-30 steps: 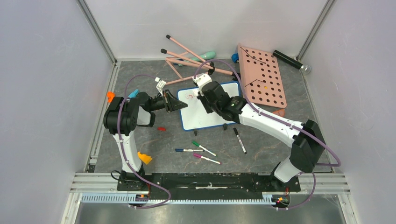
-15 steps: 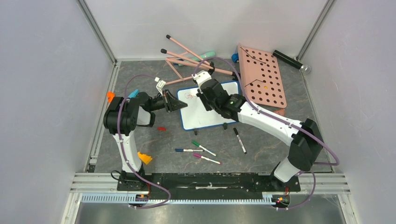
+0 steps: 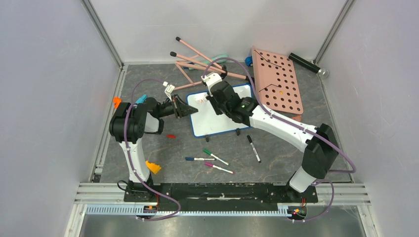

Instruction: Write a sentence on the whiteboard

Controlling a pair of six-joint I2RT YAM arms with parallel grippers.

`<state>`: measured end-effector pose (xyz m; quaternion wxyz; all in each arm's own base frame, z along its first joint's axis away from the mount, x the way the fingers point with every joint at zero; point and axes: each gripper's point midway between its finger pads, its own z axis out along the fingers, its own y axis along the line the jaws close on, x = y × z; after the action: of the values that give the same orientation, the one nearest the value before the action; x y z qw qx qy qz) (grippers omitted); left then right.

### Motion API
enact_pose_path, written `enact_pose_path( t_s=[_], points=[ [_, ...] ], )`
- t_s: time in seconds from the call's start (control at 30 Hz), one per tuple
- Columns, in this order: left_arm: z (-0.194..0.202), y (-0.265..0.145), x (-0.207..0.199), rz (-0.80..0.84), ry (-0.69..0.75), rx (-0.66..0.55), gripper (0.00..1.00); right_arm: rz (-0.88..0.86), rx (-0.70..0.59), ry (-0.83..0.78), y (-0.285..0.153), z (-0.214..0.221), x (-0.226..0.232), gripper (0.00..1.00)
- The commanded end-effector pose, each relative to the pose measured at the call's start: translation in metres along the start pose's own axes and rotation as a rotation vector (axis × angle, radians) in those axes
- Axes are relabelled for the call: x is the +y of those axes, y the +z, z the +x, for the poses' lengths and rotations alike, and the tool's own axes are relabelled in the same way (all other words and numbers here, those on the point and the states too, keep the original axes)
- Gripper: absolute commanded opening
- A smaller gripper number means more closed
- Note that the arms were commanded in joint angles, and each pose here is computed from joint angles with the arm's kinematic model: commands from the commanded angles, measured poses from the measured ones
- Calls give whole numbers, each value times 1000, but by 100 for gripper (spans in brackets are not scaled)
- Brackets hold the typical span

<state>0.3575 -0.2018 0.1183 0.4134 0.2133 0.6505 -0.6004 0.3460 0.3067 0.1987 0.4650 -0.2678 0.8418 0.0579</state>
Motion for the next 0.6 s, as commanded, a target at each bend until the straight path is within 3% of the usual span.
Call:
enact_pose_path(
  t_s=[0.0, 0.57],
  points=[
    [-10, -2, 8, -10, 159, -38, 2, 32, -48, 17, 5, -20, -8, 0],
    [-10, -2, 8, -9, 161, -36, 2, -54, -149, 52, -25, -34, -4, 0]
  ],
)
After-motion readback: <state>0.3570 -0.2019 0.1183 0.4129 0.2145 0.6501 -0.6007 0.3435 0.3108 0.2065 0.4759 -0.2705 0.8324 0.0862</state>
